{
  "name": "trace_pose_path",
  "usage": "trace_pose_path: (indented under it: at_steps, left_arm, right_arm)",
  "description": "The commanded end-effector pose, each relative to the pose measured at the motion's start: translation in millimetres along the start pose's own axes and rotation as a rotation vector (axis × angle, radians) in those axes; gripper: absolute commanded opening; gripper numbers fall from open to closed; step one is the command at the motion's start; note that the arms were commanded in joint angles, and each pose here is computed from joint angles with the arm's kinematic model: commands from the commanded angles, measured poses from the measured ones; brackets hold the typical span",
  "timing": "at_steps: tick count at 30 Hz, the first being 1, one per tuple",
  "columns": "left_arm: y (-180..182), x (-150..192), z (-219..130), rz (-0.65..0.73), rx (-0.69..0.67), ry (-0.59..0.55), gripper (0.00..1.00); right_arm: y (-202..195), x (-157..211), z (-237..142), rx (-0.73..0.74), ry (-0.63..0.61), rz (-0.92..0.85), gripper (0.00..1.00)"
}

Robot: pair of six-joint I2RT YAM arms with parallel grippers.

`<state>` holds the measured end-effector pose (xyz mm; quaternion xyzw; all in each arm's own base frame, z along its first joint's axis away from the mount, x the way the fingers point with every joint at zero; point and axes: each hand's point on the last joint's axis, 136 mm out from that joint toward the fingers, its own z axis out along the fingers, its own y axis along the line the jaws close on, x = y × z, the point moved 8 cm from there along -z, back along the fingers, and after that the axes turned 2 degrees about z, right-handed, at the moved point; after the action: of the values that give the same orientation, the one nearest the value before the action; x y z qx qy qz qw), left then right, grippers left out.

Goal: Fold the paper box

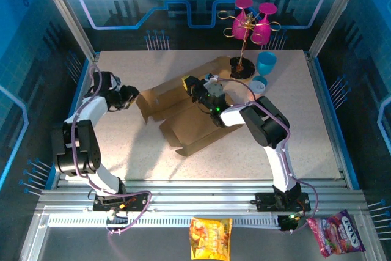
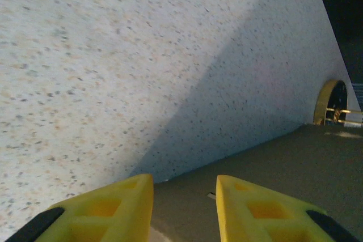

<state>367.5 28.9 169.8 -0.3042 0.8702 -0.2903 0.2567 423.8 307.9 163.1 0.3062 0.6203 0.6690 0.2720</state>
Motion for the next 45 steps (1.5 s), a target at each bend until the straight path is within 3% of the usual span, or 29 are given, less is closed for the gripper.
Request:
trace_pose_path:
  at_steps: [1,18,35,45]
  left_arm:
    - [-9,12,0,0.091,0.053,0.013,0.33]
    - [-29,70,-9,0.266,0.102,-0.001,0.36]
    - [-30,98,1,0.369,0.113,-0.065,0.48]
    - [-24,106,15,0.451,0.134,-0.113,0.50]
  right_arm:
    - [-7,-8,-1,-0.001,-0.001,-0.015,0.00]
    - [2,-8,5,-0.008,0.009,0.001,0.00]
    - [9,-5,6,0.011,0.014,0.007,0.00]
    - [10,-3,9,0.027,0.023,0.009,0.00]
